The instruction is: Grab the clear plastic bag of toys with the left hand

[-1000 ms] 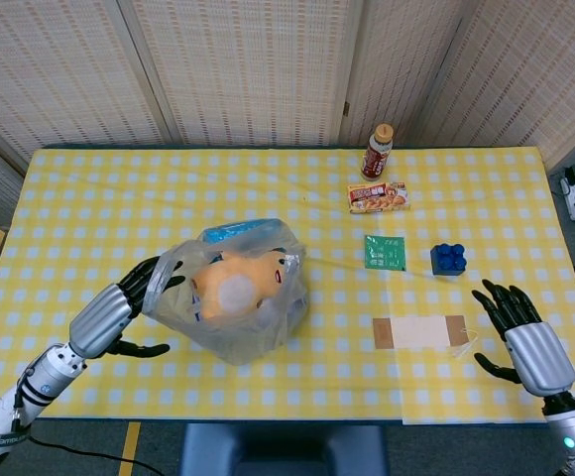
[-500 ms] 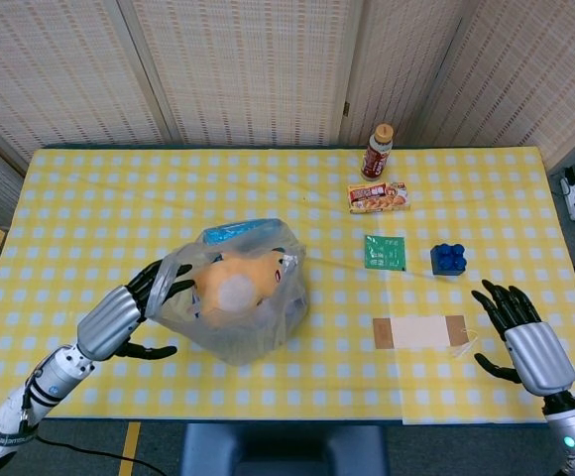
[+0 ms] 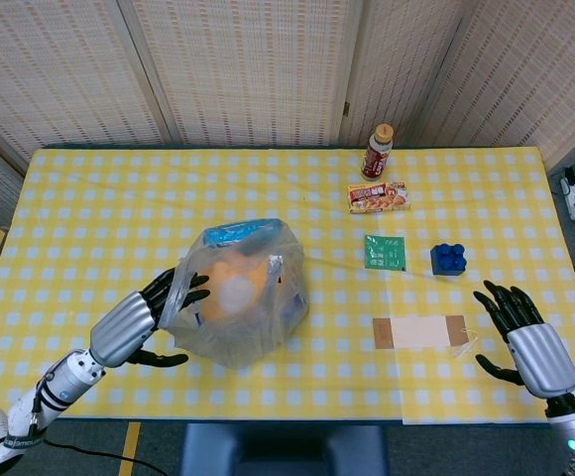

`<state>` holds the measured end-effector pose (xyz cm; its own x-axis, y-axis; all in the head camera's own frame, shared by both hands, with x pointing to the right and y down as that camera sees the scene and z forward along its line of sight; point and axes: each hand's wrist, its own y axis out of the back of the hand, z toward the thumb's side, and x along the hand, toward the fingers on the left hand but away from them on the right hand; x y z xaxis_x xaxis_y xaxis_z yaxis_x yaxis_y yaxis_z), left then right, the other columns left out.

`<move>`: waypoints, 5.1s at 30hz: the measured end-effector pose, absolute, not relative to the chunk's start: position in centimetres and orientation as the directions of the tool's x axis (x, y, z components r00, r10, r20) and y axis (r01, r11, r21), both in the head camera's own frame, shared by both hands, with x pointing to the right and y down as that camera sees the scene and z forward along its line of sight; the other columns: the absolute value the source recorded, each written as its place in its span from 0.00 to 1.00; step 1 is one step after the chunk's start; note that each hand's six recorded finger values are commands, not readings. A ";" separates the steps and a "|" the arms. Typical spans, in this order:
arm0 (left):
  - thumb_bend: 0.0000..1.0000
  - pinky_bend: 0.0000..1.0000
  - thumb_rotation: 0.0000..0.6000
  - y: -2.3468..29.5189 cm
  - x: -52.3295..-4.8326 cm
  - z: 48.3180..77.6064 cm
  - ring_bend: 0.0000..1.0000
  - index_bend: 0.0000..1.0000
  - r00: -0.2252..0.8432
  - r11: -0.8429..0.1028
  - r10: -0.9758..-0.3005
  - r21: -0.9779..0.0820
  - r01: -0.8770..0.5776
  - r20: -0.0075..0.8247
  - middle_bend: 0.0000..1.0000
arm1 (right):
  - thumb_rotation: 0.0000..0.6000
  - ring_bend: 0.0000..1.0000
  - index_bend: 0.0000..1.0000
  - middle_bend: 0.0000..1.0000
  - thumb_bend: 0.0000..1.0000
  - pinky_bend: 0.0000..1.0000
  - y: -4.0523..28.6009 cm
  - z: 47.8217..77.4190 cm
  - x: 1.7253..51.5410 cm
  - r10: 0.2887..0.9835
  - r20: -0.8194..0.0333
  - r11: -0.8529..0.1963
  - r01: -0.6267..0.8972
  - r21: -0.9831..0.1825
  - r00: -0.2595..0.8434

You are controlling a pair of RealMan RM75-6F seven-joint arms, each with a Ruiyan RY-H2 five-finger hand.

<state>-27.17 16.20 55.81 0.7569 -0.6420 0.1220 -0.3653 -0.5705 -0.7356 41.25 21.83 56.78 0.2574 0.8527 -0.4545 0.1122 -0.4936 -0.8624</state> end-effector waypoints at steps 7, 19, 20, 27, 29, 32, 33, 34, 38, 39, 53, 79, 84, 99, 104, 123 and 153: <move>0.12 0.01 1.00 16.3 -26.2 55.8 0.08 0.06 0.772 -0.588 -0.624 -0.722 -0.365 0.119 0.09 | 1.00 0.00 0.00 0.00 0.25 0.00 21.9 56.7 41.2 0.851 -0.455 -0.496 0.114 -0.861 0.263; 0.12 0.05 1.00 16.0 -24.0 55.6 0.09 0.06 0.815 -0.643 -0.565 -0.688 -0.337 0.129 0.09 | 1.00 0.00 0.00 0.00 0.26 0.00 21.9 56.7 41.2 0.851 -0.454 -0.495 0.115 -0.861 0.264; 0.12 0.05 1.00 16.1 -23.8 55.6 0.09 0.06 0.818 -0.647 -0.560 -0.685 -0.335 0.128 0.09 | 1.00 0.00 0.00 0.00 0.26 0.00 21.9 56.8 41.2 0.850 -0.455 -0.496 0.115 -0.861 0.265; 0.12 0.08 1.00 16.1 -22.4 55.6 0.09 0.06 0.839 -0.672 -0.528 -0.669 -0.317 0.133 0.09 | 1.00 0.00 0.00 0.00 0.25 0.00 21.9 56.8 41.1 0.849 -0.456 -0.498 0.116 -0.860 0.266; 0.12 0.12 1.00 16.1 -21.9 55.7 0.09 0.06 0.845 -0.683 -0.518 -0.660 -0.313 0.135 0.09 | 1.00 0.00 0.00 0.00 0.25 0.00 21.9 56.7 41.2 0.850 -0.454 -0.496 0.117 -0.861 0.267; 0.12 0.14 1.00 16.1 -21.4 55.8 0.09 0.06 0.852 -0.701 -0.503 -0.645 -0.305 0.143 0.09 | 1.00 0.00 0.00 0.00 0.25 0.00 21.9 56.6 41.2 0.851 -0.452 -0.494 0.119 -0.861 0.267; 0.12 0.14 1.00 16.1 -21.3 55.9 0.09 0.06 0.855 -0.706 -0.499 -0.640 -0.303 0.146 0.09 | 1.00 0.00 0.00 0.00 0.25 0.00 21.9 56.6 41.2 0.851 -0.452 -0.494 0.119 -0.861 0.267; 0.12 0.14 1.00 16.1 -21.2 55.9 0.09 0.06 0.856 -0.711 -0.495 -0.635 -0.302 0.148 0.09 | 1.00 0.00 0.00 0.00 0.26 0.00 21.9 56.6 41.2 0.851 -0.452 -0.494 0.119 -0.861 0.267; 0.12 0.16 1.00 16.1 -20.9 56.0 0.09 0.06 0.860 -0.729 -0.488 -0.613 -0.306 0.151 0.09 | 1.00 0.00 0.00 0.00 0.25 0.00 21.9 56.6 41.2 0.852 -0.450 -0.493 0.119 -0.862 0.267; 0.12 0.16 1.00 16.1 -20.8 56.0 0.09 0.06 0.861 -0.733 -0.486 -0.607 -0.307 0.151 0.09 | 1.00 0.00 0.00 0.00 0.25 0.00 21.9 56.6 41.2 0.852 -0.451 -0.493 0.119 -0.862 0.266; 0.12 0.13 1.00 14.9 -19.9 56.0 0.06 0.06 0.870 -0.785 -0.462 -0.536 -0.311 0.171 0.09 | 1.00 0.00 0.00 0.00 0.25 0.00 21.9 56.5 41.2 0.852 -0.451 -0.494 0.121 -0.861 0.267; 0.12 0.14 1.00 12.8 -18.5 55.8 0.06 0.06 0.869 -0.847 -0.449 -0.410 -0.339 0.208 0.09 | 1.00 0.00 0.00 0.00 0.25 0.00 22.1 56.1 41.0 0.855 -0.440 -0.485 0.125 -0.865 0.275; 0.12 0.14 1.00 12.0 -16.8 56.0 0.06 0.06 0.883 -0.896 -0.405 -0.295 -0.331 0.239 0.09 | 1.00 0.00 0.00 0.00 0.26 0.00 22.2 56.0 41.1 0.856 -0.437 -0.484 0.128 -0.866 0.277; 0.12 0.17 1.00 11.2 -13.4 54.4 0.08 0.05 0.933 -0.943 -0.271 0.131 -0.307 0.236 0.09 | 1.00 0.00 0.00 0.00 0.26 0.00 22.3 55.7 41.0 0.854 -0.434 -0.484 0.136 -0.864 0.287; 0.12 0.24 1.00 10.8 -12.6 54.1 0.11 0.06 0.945 -0.907 -0.233 0.300 -0.296 0.228 0.11 | 1.00 0.00 0.00 0.00 0.25 0.00 22.3 55.7 41.1 0.854 -0.434 -0.485 0.138 -0.863 0.286; 0.57 0.98 1.00 8.4 -13.1 52.0 0.90 0.76 0.854 -0.636 -0.399 0.570 -0.521 0.335 0.97 | 1.00 0.00 0.00 0.00 0.25 0.00 22.5 56.2 40.6 0.838 -0.453 -0.506 0.125 -0.853 0.302; 0.69 1.00 1.00 2.9 -17.9 40.8 0.98 0.84 0.655 -0.559 -0.698 0.351 -0.751 0.290 1.00 | 1.00 0.00 0.00 0.00 0.25 0.00 22.8 56.7 40.1 0.820 -0.474 -0.529 0.108 -0.842 0.322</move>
<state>-17.87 2.90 40.76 0.6548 -0.6978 0.2903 -0.7513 -0.5590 0.3508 40.11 22.76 56.75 0.3220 0.8195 -0.4740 0.1082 -0.5293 -0.8415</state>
